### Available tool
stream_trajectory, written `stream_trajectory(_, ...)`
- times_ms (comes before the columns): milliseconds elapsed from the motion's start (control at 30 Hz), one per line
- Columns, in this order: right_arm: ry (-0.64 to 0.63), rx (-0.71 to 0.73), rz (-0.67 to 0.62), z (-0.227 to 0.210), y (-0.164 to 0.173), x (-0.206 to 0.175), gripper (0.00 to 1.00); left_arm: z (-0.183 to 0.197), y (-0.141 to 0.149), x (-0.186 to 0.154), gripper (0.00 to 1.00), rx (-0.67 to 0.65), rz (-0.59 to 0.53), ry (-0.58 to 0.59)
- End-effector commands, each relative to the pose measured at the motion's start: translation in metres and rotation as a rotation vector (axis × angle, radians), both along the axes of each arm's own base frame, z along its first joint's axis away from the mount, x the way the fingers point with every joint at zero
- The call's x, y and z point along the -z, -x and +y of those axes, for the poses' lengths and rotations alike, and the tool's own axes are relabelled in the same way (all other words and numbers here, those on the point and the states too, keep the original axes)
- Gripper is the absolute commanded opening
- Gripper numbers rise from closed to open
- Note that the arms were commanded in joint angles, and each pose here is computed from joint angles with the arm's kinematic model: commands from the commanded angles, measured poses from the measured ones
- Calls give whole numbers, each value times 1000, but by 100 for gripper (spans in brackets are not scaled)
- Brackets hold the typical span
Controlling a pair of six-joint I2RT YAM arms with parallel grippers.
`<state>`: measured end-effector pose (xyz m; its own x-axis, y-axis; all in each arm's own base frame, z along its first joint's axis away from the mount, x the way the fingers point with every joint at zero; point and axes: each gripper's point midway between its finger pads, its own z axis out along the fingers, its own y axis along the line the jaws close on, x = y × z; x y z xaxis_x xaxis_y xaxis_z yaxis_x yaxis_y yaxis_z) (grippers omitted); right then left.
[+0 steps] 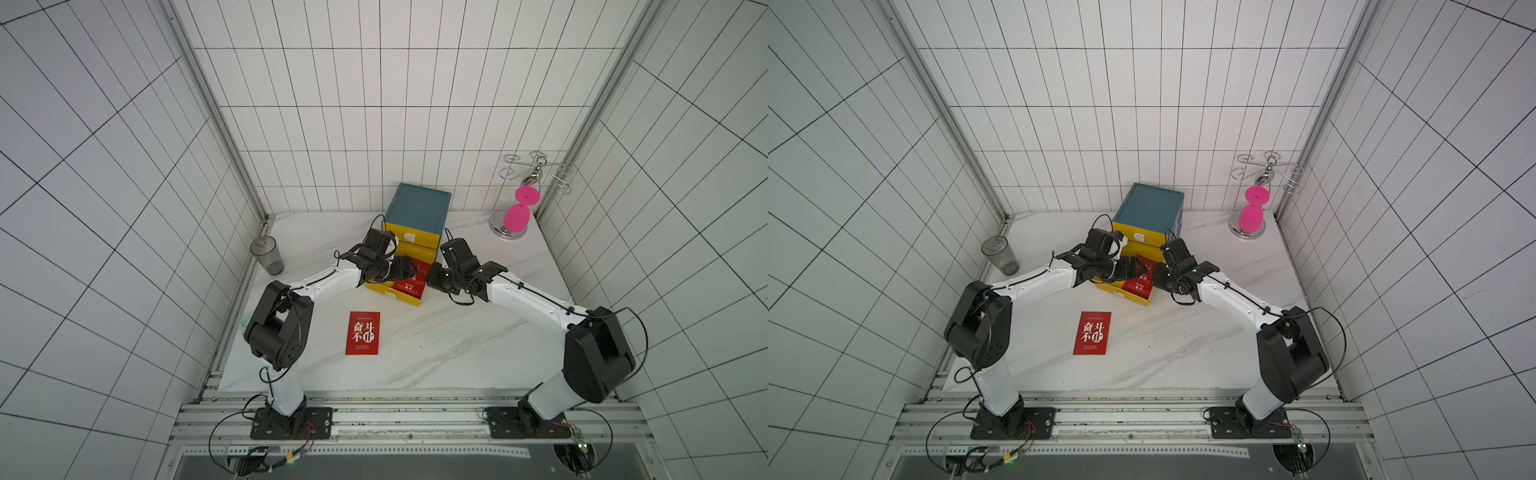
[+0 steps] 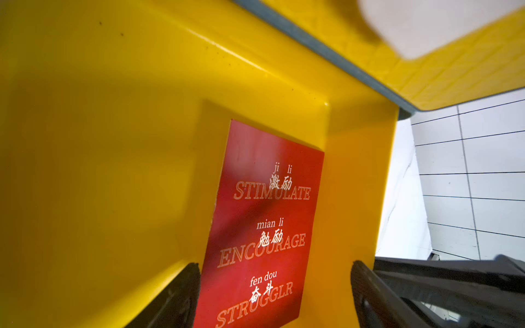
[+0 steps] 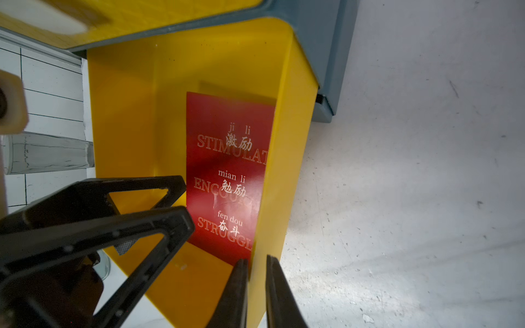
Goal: Take the postcards out of the drawer
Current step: Pick up the postcard from the drawer.
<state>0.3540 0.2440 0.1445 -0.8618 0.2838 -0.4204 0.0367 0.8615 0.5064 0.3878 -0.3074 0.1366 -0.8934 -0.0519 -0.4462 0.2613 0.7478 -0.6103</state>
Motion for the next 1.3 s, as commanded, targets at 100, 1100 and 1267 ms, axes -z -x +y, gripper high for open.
stream_trajectory(100,14,3,2,0,2,4,16,-15,5,-42,79,77,-97,169)
stream_trajectory(1100,16,17,-5,-6,5,3,16,-22,20,-32,68,160,-33,265)
stream_trajectory(1267,17,19,-7,-7,5,2,16,-21,21,-31,68,161,-23,274)
